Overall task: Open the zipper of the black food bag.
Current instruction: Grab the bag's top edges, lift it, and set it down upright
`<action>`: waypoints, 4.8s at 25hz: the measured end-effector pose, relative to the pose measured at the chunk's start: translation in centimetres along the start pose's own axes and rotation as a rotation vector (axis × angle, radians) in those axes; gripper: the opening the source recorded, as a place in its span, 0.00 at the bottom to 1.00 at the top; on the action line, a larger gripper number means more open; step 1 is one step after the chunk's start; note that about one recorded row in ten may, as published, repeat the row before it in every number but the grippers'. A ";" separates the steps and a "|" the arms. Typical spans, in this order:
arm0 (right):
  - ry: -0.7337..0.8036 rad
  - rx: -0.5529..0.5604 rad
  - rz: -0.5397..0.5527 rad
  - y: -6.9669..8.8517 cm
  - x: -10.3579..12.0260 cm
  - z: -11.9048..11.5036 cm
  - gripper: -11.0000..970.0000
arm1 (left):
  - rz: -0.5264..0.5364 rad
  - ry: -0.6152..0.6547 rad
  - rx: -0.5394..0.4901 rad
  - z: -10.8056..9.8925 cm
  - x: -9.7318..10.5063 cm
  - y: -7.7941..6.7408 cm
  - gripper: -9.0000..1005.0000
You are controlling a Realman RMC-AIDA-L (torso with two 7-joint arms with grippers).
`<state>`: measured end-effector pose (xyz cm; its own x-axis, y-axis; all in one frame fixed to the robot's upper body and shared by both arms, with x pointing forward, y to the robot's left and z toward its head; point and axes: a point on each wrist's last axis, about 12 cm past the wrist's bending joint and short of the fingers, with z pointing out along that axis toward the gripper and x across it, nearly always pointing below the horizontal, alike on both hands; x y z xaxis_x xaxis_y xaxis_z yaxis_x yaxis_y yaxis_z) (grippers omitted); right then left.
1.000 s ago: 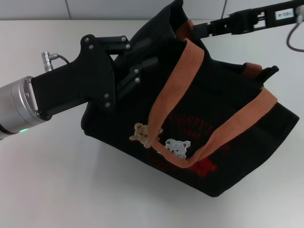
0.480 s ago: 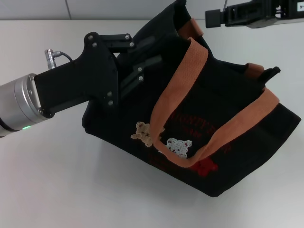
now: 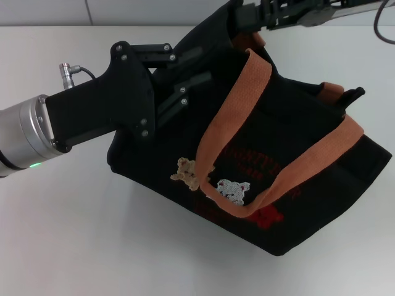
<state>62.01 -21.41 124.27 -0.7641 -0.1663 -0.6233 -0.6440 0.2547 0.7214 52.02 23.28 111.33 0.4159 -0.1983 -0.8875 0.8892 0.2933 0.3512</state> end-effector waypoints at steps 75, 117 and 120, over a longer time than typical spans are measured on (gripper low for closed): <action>0.253 0.203 -0.066 1.1 -2.5 3.7 0.38 | 0.006 -0.012 0.031 1.0 -0.1 0.5 0.21; 0.025 0.134 -0.257 1.1 4.3 -4.0 0.01 | 0.019 -0.013 0.027 0.9 -0.1 0.5 0.21; 0.020 0.124 -0.263 1.1 4.6 -4.1 0.01 | 0.019 -0.013 0.027 0.9 -0.1 0.5 0.21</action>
<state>57.64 -25.79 123.40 -0.5732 -0.2601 -0.7770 -0.8111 0.3153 0.4927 52.58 22.56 111.82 0.4350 -0.2051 -0.8768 0.8859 0.2719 0.3759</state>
